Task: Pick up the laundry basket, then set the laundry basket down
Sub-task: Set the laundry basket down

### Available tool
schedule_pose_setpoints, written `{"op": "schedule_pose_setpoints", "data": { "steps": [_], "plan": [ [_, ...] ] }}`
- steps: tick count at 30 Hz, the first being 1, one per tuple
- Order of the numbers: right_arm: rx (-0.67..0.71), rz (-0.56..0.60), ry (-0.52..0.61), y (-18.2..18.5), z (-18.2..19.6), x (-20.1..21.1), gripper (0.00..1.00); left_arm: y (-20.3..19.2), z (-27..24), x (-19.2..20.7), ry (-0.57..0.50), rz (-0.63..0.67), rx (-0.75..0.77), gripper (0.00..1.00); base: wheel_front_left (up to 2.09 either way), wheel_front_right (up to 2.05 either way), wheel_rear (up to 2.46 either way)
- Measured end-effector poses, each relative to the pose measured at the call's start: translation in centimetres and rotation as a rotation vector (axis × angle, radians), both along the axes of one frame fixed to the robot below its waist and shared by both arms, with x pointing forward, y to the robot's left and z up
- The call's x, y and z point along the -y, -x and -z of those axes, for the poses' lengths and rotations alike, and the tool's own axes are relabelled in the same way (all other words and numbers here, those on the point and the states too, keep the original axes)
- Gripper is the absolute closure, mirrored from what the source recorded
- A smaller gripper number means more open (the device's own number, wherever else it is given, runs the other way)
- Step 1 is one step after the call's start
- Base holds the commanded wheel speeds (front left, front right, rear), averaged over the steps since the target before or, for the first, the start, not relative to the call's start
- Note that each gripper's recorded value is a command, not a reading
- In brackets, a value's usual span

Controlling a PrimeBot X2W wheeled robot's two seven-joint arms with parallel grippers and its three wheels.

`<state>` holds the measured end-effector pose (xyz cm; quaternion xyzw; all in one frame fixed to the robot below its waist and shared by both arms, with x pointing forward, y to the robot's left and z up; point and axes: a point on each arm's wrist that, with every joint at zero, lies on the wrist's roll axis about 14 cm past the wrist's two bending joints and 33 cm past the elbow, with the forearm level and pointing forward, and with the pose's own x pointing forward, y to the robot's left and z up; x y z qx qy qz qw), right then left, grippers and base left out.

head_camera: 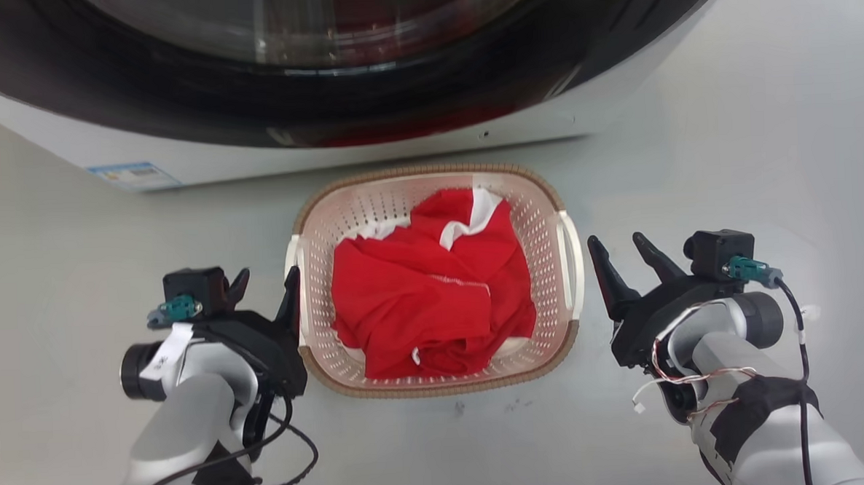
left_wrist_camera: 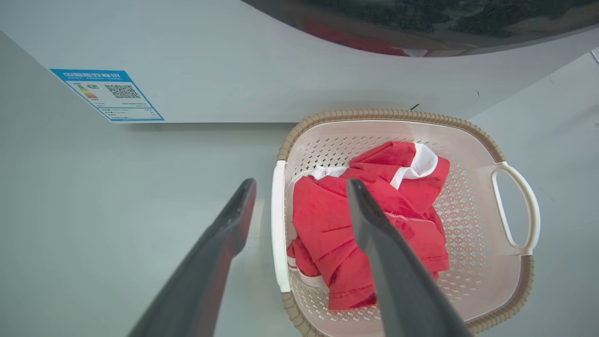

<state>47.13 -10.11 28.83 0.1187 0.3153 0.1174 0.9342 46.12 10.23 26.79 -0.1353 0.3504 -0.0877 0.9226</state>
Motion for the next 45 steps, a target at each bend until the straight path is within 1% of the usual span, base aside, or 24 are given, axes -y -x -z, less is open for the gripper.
{"op": "schedule_pose_setpoints", "data": {
  "steps": [7, 11, 21, 27, 28, 33, 37, 45],
  "plan": [
    [0.081, 0.041, -0.013, 0.9, -3.5, 1.3, 0.0, 0.0, -4.2, 0.4, 0.043, -0.018, 0.107, 0.0, 0.0, 0.0, 0.0],
    [0.133, 0.072, -0.022, 1.5, -5.5, 1.8, 0.0, 0.8, -6.1, 0.1, 0.06, -0.036, 0.157, 0.0, 0.0, 0.0, 0.0],
    [0.32, 0.092, -0.003, 2.5, -11.7, 2.5, 0.0, 2.2, -11.5, -1.2, 0.034, -0.071, 0.321, 0.0, 0.0, 0.0, 0.0],
    [0.428, 0.119, 0.019, 3.4, -15.0, 3.6, 0.0, 3.0, -15.4, -1.3, 0.019, -0.066, 0.453, 0.0, 0.0, 0.0, 0.0],
    [0.428, 0.119, 0.019, 3.4, -15.0, 3.6, 0.0, 3.0, -15.4, -1.3, 0.019, -0.066, 0.453, 0.0, 0.0, 0.0, 0.0],
    [0.517, 0.111, 0.033, 4.2, -17.6, 3.4, 0.0, 3.8, -18.5, -1.7, -0.001, -0.074, 0.561, 0.0, 0.0, 0.0, 0.0],
    [0.568, 0.12, 0.048, 5.1, -19.0, 3.7, 0.0, 4.9, -20.0, -2.2, -0.011, -0.09, 0.615, 0.0, 0.0, 0.0, 0.0],
    [0.625, 0.142, 0.066, 7.5, -20.4, 4.3, 0.0, 7.4, -21.7, -2.6, -0.019, -0.119, 0.677, 0.0, 0.0, 0.0, 0.0]
  ]
}}
